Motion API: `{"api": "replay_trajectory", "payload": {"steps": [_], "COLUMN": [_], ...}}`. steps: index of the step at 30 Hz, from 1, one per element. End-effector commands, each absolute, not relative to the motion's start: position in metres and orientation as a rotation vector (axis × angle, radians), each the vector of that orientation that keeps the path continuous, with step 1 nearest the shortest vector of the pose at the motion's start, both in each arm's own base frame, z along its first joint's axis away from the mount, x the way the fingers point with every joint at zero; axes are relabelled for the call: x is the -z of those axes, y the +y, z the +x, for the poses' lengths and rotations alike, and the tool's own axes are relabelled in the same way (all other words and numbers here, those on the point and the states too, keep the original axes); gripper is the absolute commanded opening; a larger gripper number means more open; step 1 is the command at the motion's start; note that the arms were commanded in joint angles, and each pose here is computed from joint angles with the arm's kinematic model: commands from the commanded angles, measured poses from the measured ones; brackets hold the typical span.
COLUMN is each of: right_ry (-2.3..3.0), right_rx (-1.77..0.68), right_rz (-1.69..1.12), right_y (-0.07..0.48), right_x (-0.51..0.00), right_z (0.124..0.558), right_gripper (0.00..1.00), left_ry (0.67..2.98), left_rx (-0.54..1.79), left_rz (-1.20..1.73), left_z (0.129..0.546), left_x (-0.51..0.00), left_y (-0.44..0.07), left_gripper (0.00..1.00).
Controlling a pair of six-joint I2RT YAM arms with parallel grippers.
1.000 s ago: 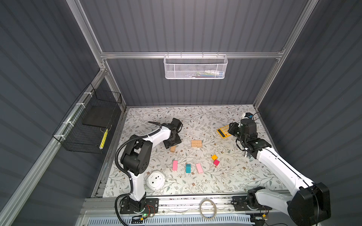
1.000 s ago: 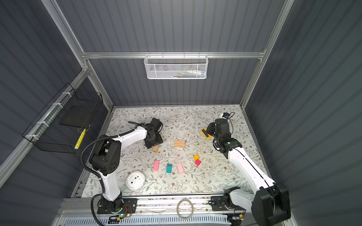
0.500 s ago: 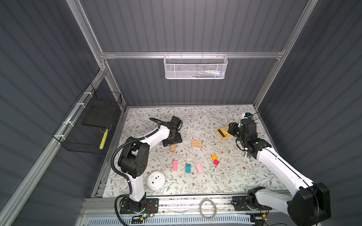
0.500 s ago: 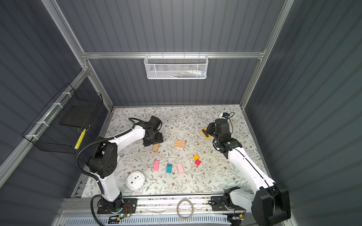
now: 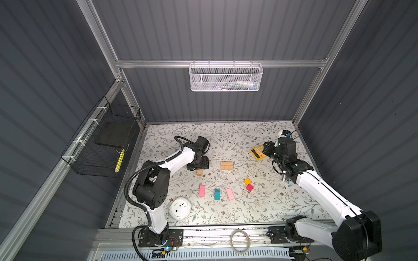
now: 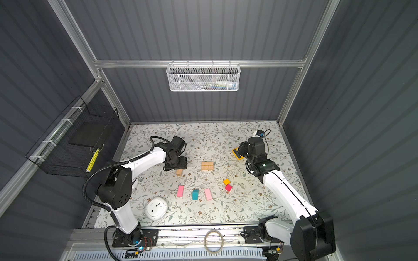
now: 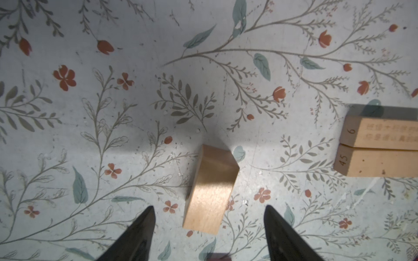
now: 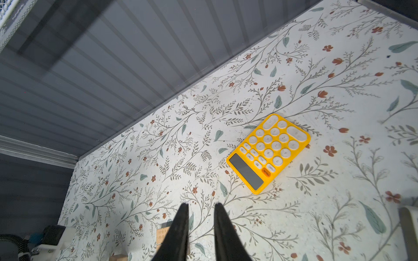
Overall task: Build the wood block tower
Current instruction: 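Close the left gripper on the plain block and lift it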
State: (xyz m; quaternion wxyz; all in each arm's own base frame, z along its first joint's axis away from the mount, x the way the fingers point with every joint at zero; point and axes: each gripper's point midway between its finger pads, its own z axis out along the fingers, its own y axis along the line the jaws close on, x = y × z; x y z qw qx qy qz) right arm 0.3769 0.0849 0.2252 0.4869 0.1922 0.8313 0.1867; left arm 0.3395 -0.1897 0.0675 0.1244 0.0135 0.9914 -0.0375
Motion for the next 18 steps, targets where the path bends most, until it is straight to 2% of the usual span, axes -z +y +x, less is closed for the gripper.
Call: {"api": "replay_trajectory", "payload": {"steps": [1,4,14,18], "right_ry": [2.012,2.011,2.02,2.018], "right_rx": [-0.473,-0.47,-0.472,-0.473], "right_rz": [0.477,0.477,0.478,0.478], "right_y": [0.085,0.085,0.086,0.086], "right_x": [-0.228,-0.228,-0.226,-0.226], "right_z": [0.378,0.378,0.379,0.38], "right_gripper": [0.24,0.24,0.24,0.24], "left_ry": [2.91,2.923,2.952,2.96], "left_rx": [0.106,0.111,0.114,0.113], "left_rz": [0.1,0.11,0.128,0.158], "left_z": [0.335,0.335,0.331,0.331], "left_x": [-0.056,-0.048,-0.032,-0.028], "left_y": [-0.192,-0.194,-0.196,-0.197], "left_gripper": [0.75,0.68,0.61,0.49]}}
